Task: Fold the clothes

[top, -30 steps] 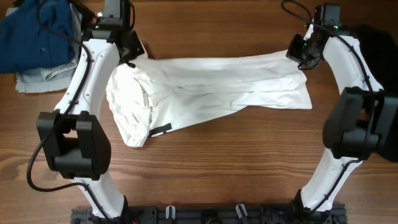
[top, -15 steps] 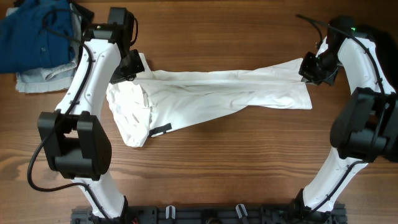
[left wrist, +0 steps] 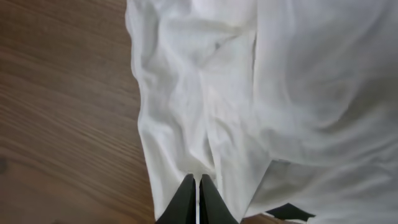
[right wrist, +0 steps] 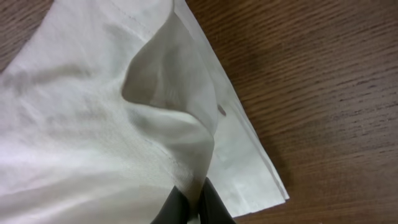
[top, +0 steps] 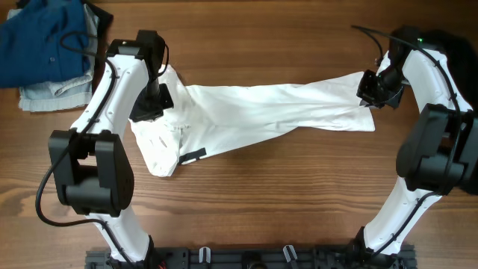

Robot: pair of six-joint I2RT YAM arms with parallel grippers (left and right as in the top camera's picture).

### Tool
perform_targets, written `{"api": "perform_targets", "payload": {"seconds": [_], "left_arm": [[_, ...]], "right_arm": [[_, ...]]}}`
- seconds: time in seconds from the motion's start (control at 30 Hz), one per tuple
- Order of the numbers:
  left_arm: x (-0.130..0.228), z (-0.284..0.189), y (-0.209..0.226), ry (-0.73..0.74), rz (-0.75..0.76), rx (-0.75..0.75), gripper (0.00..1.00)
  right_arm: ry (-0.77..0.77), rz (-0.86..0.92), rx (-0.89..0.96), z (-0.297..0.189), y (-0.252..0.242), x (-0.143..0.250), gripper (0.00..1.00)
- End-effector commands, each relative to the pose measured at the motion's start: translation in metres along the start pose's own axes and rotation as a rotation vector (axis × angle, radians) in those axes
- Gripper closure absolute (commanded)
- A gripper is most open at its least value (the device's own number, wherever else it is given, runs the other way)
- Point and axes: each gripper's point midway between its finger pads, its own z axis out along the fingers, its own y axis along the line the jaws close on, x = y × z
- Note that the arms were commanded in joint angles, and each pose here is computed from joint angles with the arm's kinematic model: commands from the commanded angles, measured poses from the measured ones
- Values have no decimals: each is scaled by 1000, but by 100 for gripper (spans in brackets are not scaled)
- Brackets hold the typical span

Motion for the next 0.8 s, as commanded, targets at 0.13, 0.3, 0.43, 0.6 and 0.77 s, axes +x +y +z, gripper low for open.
{"api": "perform_targets", "payload": {"seconds": [0.13,0.3,0.43,0.6,0.77], "left_arm": [[20,-6,13,50,-107,-58,96],[4,-5,7,-10,-106,-28,49],[-16,-5,9,-82,-140,-12,10],[-30,-4,15,-117,-173,-1,0],[-38,-3,23,-133,-186,6,0]], "right_arm": [[-20,-19,21,-5,-5,-2,96],[-26,-46,19,-5,-4,-3,31],[-64,-146,7,-5,-1,-12,14],[-153,-212,1,10,1,-31,11],[-124,-208,13,47,-9,-11,15]]}}
